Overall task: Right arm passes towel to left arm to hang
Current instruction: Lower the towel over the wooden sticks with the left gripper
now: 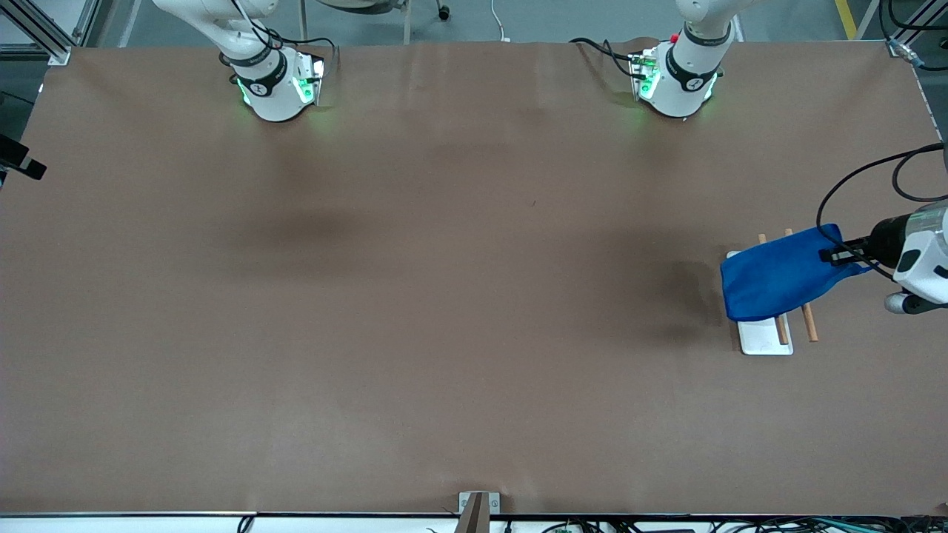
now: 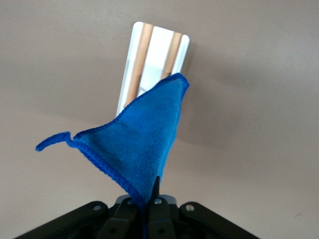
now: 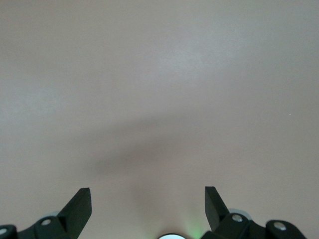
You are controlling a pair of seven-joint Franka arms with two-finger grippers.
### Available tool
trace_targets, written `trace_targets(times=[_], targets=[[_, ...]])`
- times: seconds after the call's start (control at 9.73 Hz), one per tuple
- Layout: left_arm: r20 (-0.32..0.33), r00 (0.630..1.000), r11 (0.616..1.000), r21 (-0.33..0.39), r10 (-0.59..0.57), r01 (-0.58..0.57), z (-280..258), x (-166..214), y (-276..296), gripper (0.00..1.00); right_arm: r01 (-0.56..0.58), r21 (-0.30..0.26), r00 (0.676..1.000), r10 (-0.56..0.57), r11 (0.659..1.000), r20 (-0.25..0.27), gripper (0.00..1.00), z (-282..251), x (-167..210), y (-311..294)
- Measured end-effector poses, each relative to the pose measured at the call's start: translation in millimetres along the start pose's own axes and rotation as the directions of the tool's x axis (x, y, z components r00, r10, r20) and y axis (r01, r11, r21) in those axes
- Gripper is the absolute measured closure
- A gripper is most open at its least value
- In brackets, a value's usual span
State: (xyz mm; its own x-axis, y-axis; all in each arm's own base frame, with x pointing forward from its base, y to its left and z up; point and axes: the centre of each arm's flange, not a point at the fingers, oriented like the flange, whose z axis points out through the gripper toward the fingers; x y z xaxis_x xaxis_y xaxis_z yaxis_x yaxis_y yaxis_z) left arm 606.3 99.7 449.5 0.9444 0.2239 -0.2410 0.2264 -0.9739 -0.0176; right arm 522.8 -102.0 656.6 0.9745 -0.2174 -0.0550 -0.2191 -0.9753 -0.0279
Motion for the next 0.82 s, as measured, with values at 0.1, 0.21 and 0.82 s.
trace_targets(times=[0.1,0.21,0.82], targets=[[0.004,1.000,1.000,0.019,-0.001,0.001,3.6,2.4,-15.7,0.97,0.010,-0.010,1.000,-0.010,1.000,0.010,0.00,5.7,3.9,-1.2],[0.013,1.000,1.000,0.017,-0.018,0.018,9.1,5.2,-33.4,0.97,0.019,-0.012,1.000,-0.019,1.000,0.016,0.00,8.9,6.0,-5.1],[0.037,0.997,0.997,-0.023,-0.074,0.075,49.3,27.0,-81.8,0.97,0.029,-0.013,1.000,-0.029,1.000,0.012,0.00,5.7,5.6,-10.3]])
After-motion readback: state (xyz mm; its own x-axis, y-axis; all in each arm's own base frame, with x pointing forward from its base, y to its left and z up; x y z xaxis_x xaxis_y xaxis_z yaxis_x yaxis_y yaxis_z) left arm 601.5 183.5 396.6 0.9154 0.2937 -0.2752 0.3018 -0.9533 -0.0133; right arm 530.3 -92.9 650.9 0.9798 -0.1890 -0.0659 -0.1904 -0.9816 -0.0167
